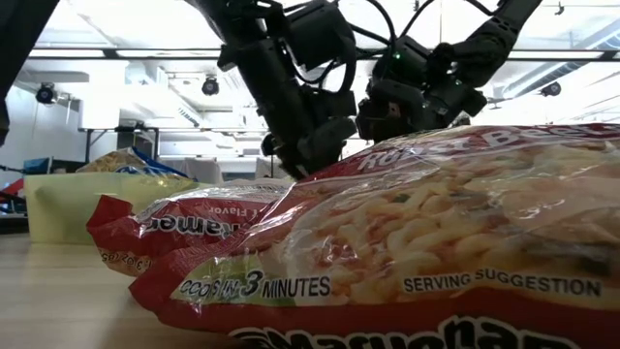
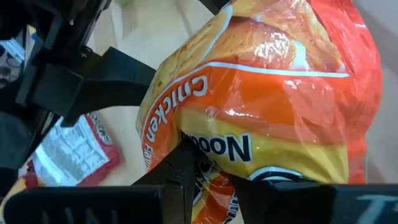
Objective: Sort Maruchan noodles
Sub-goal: Put the orange noodle pack into the transparent bin
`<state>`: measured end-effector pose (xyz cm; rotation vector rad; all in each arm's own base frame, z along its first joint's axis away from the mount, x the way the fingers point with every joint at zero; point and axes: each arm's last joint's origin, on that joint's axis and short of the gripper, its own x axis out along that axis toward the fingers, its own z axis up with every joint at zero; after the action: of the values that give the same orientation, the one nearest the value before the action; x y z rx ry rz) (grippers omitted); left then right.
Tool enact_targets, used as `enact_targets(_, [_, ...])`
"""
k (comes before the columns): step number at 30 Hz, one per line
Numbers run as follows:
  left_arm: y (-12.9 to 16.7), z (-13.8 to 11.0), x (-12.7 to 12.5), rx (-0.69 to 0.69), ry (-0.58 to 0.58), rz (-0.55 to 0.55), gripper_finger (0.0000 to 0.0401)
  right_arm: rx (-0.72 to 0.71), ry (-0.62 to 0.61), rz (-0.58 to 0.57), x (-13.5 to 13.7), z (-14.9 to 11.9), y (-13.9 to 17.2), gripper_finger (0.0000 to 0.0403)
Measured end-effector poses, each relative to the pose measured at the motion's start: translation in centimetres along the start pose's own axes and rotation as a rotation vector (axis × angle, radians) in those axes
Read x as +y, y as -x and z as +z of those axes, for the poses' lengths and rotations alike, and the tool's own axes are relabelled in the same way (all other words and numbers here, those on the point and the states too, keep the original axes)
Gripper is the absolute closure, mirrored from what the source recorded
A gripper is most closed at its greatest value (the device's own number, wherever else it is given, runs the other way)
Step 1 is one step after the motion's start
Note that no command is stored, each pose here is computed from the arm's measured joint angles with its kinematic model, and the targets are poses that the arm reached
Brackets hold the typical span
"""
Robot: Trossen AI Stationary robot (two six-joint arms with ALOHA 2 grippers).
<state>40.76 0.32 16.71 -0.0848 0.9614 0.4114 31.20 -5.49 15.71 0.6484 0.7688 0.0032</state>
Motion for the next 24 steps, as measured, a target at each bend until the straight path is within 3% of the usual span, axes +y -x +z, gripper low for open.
enact_targets(7, [0.4, 0.9, 1.4, -0.001, -0.028, 0.136, 0.0200, -0.066, 0.044, -0.056, -0.6, 1.4, 0.7, 0.0326])
enact_targets(18, [1.2, 2.3, 5.4, -0.027, -0.010, 0.242, 0.0200, -0.197, 0.122, -0.152, -2.2, 5.0, 2.6, 0.0326])
enact_targets(24, [2.0, 3.7, 7.5, -0.052, -0.018, 0.359, 0.0200, -0.278, 0.167, -0.213, -2.8, 7.2, 3.9, 0.0326])
